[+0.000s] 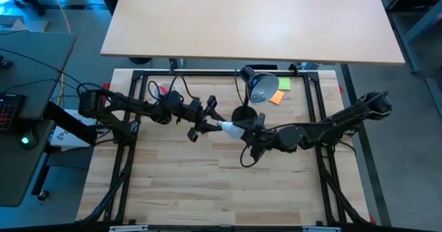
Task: Screw lightbulb
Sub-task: Insert the light bulb into the desk lamp
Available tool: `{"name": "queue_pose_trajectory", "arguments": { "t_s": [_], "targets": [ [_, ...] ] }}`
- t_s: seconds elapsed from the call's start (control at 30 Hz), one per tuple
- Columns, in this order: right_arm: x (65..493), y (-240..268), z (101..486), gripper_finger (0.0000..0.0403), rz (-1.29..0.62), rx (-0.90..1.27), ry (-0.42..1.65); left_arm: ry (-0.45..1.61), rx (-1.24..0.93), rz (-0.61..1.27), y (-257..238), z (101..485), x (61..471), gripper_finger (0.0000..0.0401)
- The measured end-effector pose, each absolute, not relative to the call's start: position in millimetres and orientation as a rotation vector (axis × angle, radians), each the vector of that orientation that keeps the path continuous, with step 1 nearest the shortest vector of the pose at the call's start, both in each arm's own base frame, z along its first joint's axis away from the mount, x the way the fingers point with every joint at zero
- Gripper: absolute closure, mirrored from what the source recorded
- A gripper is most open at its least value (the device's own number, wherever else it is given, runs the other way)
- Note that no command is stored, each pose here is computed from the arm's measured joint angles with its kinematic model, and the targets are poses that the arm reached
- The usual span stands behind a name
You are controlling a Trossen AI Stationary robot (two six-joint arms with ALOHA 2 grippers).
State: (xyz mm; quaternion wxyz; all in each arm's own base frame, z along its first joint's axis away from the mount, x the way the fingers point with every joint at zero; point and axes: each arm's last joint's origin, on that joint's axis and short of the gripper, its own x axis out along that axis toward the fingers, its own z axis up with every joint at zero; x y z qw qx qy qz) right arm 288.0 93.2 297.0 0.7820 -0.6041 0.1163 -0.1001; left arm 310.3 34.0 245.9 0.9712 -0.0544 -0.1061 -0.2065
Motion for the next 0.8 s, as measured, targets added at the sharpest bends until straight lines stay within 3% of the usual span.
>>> {"name": "queue_pose_trajectory", "arguments": {
  "t_s": [0.27,0.57,0.8],
  "targets": [
    [280,109,306,0.0162,-0.361,-1.237,0.336,-0.085,-0.141,-0.367,66,233,307,0.0182],
    [256,136,357,0.0163,-0.63,-1.006,0.473,0.053,-0.073,-0.092,89,216,304,0.0176],
    [221,137,391,0.0163,-0.469,-0.649,0.505,0.032,-0.07,-0.099,89,223,308,0.0176]
  ]
}}
